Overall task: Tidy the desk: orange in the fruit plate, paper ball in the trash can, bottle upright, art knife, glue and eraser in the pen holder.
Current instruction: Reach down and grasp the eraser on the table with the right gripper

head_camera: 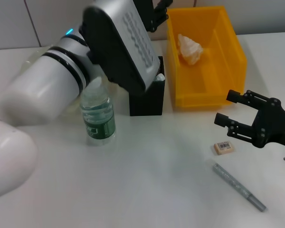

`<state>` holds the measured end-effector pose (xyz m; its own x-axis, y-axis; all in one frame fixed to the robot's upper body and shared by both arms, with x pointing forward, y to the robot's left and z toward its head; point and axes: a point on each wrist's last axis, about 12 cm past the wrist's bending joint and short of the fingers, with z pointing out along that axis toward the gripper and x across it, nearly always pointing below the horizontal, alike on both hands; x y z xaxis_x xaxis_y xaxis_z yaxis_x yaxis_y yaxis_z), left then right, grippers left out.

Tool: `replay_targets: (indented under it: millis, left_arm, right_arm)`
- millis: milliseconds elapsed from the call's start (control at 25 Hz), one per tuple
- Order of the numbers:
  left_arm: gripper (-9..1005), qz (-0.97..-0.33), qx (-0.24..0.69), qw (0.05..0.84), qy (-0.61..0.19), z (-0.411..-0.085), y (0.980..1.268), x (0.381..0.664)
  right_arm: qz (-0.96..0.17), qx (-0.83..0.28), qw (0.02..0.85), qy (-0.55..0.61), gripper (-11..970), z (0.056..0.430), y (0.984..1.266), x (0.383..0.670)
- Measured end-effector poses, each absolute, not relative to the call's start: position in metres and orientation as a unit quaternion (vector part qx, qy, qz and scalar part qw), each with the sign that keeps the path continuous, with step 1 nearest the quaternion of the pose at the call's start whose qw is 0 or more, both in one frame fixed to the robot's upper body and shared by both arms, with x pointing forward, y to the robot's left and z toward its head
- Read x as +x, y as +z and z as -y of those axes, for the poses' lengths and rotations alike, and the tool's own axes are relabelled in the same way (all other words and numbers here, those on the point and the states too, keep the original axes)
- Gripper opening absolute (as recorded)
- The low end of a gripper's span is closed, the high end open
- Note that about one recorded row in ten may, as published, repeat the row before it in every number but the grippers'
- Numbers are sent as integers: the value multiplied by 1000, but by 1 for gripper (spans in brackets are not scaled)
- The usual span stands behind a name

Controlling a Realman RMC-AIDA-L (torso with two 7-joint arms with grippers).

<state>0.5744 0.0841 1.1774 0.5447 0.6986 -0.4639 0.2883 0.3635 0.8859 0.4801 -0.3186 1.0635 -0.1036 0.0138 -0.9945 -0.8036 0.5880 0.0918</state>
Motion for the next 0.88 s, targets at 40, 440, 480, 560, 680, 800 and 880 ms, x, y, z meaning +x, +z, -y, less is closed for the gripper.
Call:
replay_targets:
  millis: [40, 440, 480, 560, 680, 800, 880]
  left_arm:
    - [797, -463, 541, 689, 137, -84, 1178, 575]
    - [796, -524, 516, 675, 62, -81, 1179, 579]
    - [797, -536, 510, 671, 48, -81, 1180, 581]
    - [797, -546, 506, 667, 37, -82, 1182, 583]
    - [797, -561, 497, 661, 20, -83, 1185, 586]
    - [797, -583, 479, 656, -12, -86, 1192, 590]
    - [797, -583, 479, 656, -12, -86, 1192, 590]
  right_arm:
    - [-660, -299, 599, 341, 711, 319, 1063, 479]
    - [-663, -298, 596, 341, 711, 321, 1061, 474]
    - [-663, -298, 596, 341, 711, 321, 1061, 474]
    - [-662, -300, 596, 341, 710, 321, 1061, 474]
    - [-663, -303, 595, 339, 710, 321, 1060, 473]
    - [-663, -304, 595, 338, 710, 321, 1059, 472]
    - [-663, -305, 595, 337, 710, 321, 1059, 471]
